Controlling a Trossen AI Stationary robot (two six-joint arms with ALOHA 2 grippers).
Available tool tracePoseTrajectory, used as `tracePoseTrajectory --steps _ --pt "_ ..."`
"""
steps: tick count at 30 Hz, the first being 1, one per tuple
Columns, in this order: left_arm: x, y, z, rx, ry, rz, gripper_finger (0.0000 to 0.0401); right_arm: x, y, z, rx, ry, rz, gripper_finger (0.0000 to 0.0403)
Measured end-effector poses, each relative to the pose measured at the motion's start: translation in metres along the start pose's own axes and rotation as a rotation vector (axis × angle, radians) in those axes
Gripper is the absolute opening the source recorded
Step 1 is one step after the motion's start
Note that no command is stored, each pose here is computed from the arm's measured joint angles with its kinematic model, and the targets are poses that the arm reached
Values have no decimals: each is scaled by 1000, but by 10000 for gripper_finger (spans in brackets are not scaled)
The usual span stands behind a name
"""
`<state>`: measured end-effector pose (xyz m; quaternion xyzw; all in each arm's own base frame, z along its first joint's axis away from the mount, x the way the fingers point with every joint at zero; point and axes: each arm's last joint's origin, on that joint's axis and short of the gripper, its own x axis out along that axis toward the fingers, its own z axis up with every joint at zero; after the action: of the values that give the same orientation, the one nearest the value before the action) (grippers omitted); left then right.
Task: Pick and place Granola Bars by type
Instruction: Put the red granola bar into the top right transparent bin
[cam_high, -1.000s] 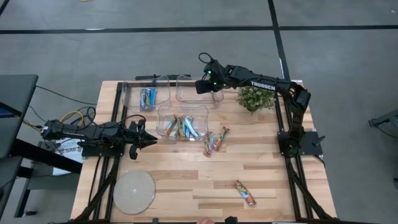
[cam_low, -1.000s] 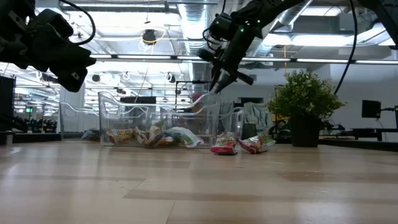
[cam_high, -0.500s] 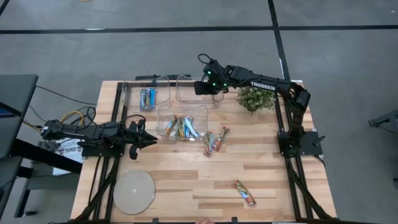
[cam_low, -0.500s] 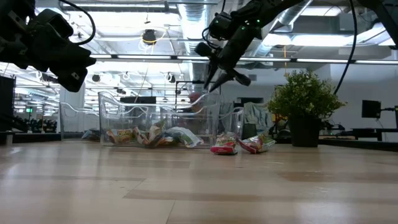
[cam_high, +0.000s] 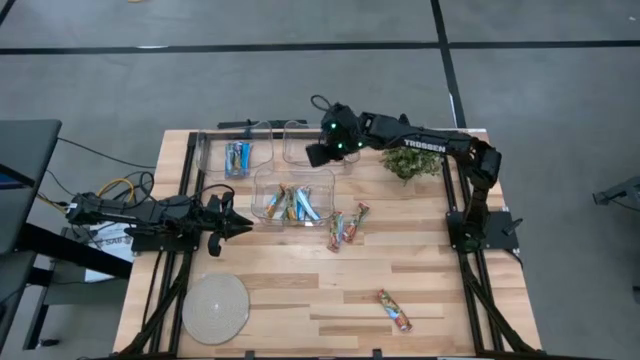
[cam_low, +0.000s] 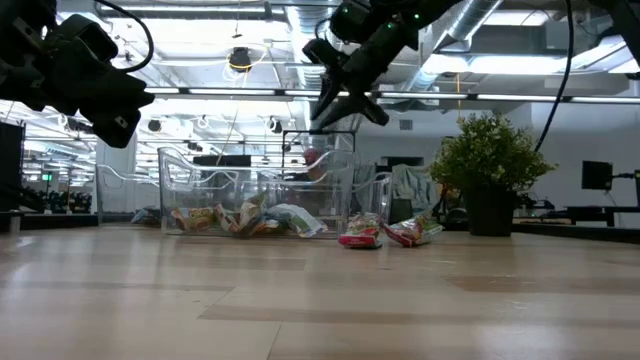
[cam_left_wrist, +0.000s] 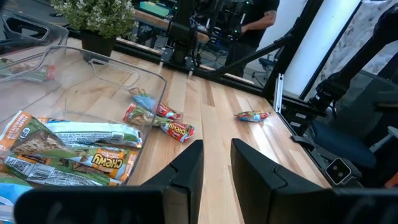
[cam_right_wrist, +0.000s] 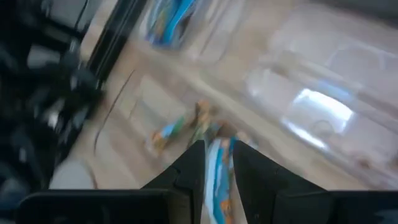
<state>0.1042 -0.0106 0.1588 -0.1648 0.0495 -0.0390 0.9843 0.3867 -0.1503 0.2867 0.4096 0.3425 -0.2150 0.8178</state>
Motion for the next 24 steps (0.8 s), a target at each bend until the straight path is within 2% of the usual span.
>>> tracePoseTrajectory --steps 10,15,18,22,24 --pt "0 0 0 0 0 0 73 8 49 -55 -326 208 142 75" --pt "0 0 0 0 0 0 73 -7 74 -87 -524 273 184 75" --pt "0 0 0 0 0 0 73 -26 88 -109 -687 298 182 75" --pt "0 0 0 0 0 0 73 -52 97 -141 -937 354 106 75" --pt "0 0 0 0 0 0 73 -65 99 -155 -1022 384 55 75"
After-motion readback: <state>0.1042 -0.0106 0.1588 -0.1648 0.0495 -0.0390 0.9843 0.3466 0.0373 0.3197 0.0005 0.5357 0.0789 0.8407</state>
